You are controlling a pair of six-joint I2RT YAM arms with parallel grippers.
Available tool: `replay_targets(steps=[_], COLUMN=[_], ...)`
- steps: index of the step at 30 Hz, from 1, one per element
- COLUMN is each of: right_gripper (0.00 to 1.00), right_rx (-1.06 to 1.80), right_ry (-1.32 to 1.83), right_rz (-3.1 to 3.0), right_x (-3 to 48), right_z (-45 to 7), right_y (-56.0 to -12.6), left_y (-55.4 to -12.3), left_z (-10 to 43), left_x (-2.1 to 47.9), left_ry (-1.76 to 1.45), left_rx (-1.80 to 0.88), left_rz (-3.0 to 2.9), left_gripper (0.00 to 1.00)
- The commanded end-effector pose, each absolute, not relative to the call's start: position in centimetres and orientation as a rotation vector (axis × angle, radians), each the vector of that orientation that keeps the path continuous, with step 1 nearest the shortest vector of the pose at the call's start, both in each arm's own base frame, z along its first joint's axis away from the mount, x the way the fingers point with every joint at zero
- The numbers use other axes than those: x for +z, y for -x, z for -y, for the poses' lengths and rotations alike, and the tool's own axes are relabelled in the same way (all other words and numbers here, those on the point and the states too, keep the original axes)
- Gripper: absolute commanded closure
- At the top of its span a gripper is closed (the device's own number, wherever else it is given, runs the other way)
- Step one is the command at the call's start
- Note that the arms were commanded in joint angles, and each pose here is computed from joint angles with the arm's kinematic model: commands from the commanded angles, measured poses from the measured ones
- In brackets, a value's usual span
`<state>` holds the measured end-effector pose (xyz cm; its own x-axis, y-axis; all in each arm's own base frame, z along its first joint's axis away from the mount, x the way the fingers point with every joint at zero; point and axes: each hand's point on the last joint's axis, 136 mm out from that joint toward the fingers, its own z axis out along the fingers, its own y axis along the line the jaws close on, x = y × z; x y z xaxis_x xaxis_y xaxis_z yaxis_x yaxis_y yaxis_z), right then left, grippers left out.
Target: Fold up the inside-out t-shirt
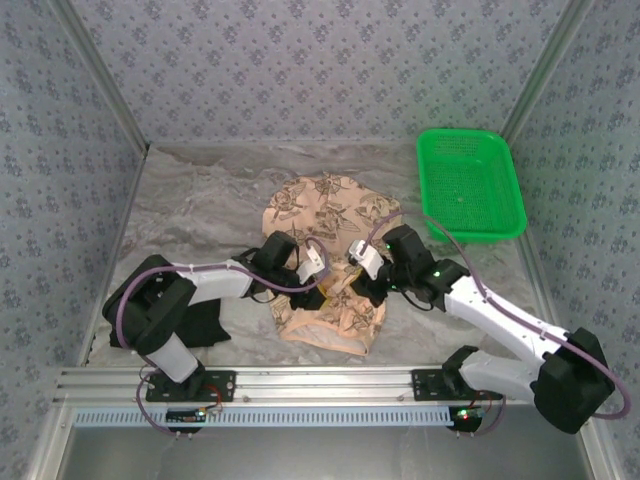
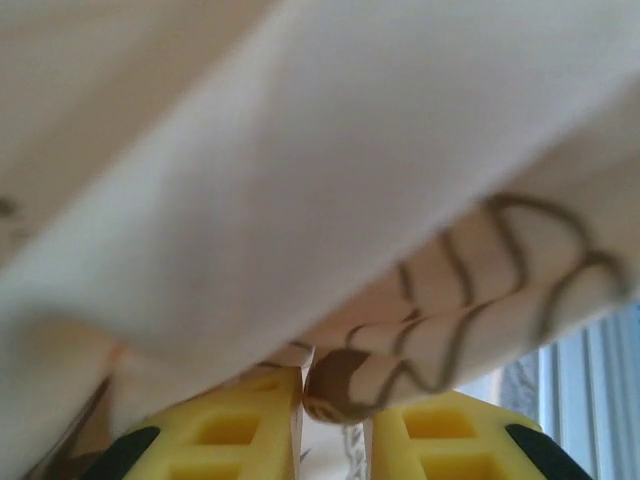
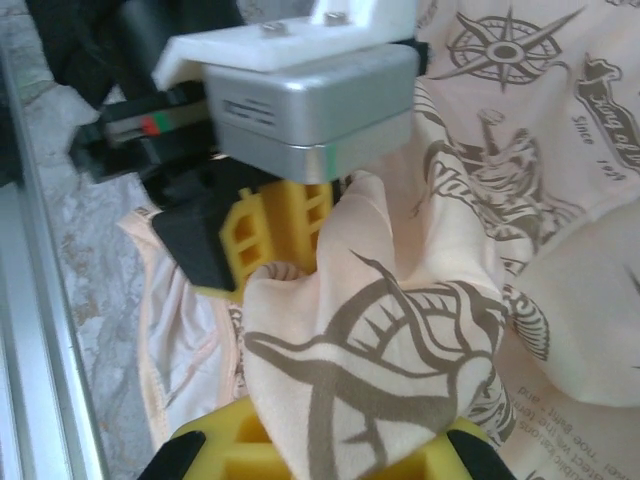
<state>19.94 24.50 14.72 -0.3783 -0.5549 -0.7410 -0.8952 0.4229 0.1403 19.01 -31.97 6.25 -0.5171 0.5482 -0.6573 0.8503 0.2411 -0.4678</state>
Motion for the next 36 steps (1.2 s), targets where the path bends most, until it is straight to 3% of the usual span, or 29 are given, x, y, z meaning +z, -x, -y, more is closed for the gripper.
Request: replay_targets(steps=[1,7,10,17,19,22,24,31,36], right_gripper=[1.0,1.0,0.98,0.99,0.99,0.98,0.99,0.98,0.96], right_rx=[0.81,0.494,0.482,0.457,0.545,0.703,0.749,0.586,0.54], right_ry=[1.339,1.749,1.915,1.918,1.912,1.878,1.868,1.853,1.831], right_rz=[-2.019,-2.161,-2.154,-2.186,-2.156,-2.093,-2.032,-1.989,-2.053], right_x=[15.8,12.1,11.3,11.5,12.2,14.1,15.1,15.3,14.4], right_z=[-25.1,-22.6,-22.2,-21.9,-22.2,-22.8,-22.8,-21.4,-20.7], right_y=[-18.1,-16.0,-14.6,-15.5,-15.0,-14.2,-14.1,-15.8,-16.9], left_y=[-20.5,-24.5,-25.4,-24.2,-24.3,-25.3,-25.7,-26.4,-25.6], left_z=[30.7,28.3,28.2,30.0,29.8,28.4,27.5,25.7,26.0], left_x=[5.9,7.2,8.2,10.8,10.1,7.5,5.7,1.6,1.5], left_ry=[-1.262,-1.041,-1.016,-1.104,-1.122,-1.071,-1.043,-0.968,-1.013], left_rx=[-1.008,-0.89,-0.874,-0.957,-0.912,-0.79,-0.73,-0.576,-0.647], left_rz=[-2.195,-2.255,-2.246,-2.13,-2.158,-2.275,-2.344,-2.525,-2.539], left_gripper=[0.77,0.75,0.73,0.68,0.73,0.93,0.99,1.0,1.0])
